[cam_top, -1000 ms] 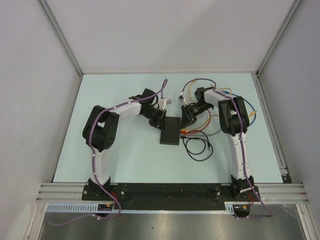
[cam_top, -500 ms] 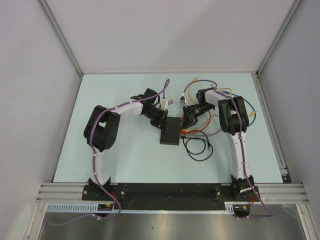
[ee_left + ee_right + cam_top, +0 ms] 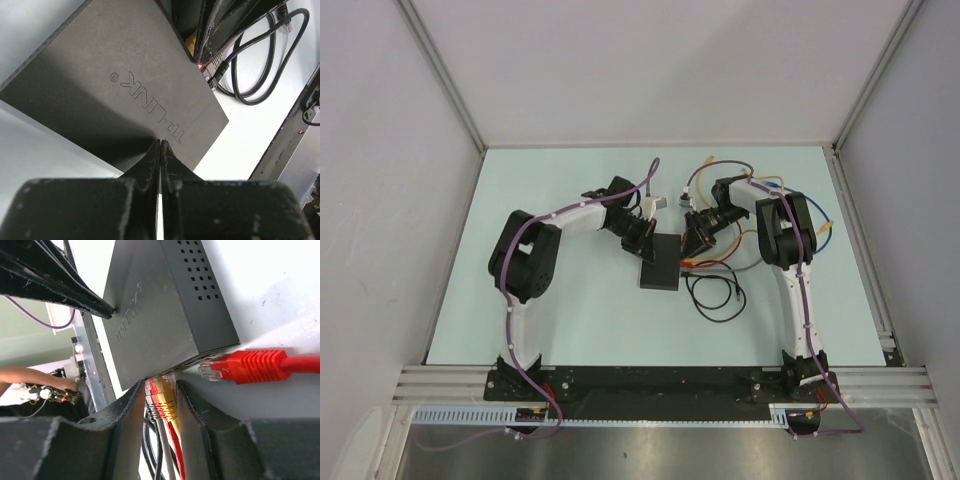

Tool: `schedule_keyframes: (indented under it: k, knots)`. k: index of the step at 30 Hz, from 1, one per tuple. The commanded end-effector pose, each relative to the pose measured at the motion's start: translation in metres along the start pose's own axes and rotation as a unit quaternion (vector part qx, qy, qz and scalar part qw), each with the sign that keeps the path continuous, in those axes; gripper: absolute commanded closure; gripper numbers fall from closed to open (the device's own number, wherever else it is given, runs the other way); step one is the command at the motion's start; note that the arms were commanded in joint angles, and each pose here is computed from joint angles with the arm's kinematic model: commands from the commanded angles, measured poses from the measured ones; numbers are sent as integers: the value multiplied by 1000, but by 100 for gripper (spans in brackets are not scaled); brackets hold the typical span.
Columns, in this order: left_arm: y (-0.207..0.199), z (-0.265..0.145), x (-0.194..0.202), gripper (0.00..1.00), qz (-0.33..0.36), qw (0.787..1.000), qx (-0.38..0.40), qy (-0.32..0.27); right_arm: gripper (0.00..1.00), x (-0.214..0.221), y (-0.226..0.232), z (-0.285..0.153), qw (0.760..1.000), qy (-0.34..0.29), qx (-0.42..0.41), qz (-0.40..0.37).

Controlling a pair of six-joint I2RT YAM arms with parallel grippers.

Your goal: Pull the plug from the switch port

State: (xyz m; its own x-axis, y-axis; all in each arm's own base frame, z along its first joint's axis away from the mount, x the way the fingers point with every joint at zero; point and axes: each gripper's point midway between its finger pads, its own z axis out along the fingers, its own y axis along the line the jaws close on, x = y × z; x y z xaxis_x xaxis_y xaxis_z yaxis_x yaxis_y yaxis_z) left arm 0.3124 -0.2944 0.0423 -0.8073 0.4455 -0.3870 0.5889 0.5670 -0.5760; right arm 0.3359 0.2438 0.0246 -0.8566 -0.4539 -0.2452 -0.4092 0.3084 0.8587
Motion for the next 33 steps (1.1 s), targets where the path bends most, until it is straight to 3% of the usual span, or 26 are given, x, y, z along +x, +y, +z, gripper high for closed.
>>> schedule_keyframes:
  k: [1,7,16,22,33]
  knots:
    - [14,8,5,98,12,999,-28,14,64,6,-30,11,998,29,52,-5]
    - [13,8,4,98,14,999,-29,14,79,8,-32,14,998,35,55,-1]
    - [13,10,5,98,14,999,-29,15,89,9,-38,14,997,40,68,11]
    - [13,9,6,98,14,999,-29,16,92,12,-48,1,992,63,107,-22]
    - [12,12,7,98,18,999,-32,20,93,-1,-37,-14,998,39,57,-2]
